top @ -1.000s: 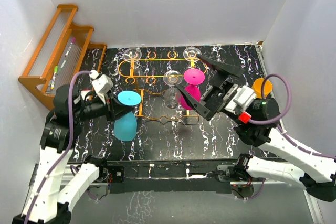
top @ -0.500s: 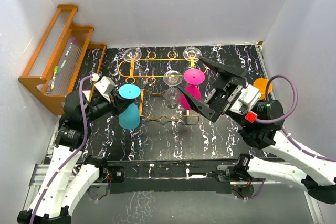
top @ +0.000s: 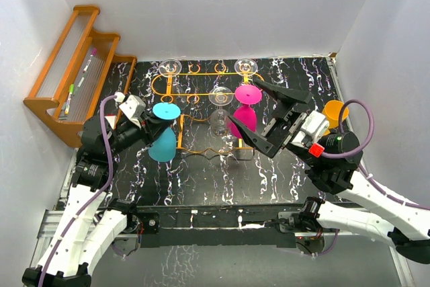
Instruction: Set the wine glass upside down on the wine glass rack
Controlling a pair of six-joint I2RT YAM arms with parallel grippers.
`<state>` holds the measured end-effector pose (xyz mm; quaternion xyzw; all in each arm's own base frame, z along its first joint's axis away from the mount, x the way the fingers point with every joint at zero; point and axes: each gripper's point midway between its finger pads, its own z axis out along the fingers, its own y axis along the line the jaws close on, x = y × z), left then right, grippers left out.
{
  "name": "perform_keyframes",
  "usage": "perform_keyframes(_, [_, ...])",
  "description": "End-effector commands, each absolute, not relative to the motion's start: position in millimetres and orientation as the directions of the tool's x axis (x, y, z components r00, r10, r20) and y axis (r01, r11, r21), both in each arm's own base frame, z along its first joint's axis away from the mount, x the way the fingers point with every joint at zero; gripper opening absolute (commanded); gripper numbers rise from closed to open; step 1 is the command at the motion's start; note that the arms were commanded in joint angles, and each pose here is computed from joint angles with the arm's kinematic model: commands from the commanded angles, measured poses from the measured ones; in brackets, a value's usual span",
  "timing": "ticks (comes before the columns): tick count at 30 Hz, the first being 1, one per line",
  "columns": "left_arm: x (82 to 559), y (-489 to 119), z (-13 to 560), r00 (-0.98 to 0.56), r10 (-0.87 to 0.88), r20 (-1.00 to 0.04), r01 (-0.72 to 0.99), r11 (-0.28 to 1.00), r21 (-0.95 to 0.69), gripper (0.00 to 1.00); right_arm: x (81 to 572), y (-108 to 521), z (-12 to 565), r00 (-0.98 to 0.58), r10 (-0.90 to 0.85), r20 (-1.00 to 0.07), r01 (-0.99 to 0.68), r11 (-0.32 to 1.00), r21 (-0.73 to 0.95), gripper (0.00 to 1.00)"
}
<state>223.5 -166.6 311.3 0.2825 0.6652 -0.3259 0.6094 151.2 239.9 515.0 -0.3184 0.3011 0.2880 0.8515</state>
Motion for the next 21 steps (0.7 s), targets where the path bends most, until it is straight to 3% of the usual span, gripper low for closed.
perform_keyframes(1, [213, -168, 349, 0.051, -0.034, -0.998, 0.800, 0.600, 0.021, 0.00, 147, 229, 524, 0.666, 0.312, -0.678, -0.668, 0.653, -0.356, 0.98])
perform_keyframes(21, [196, -159, 340, 0.039, -0.002, -0.999, 0.782, 0.622, 0.029, 0.00, 155, 242, 503, 0.653, 0.218, -0.726, -0.667, 0.619, -0.415, 1.00])
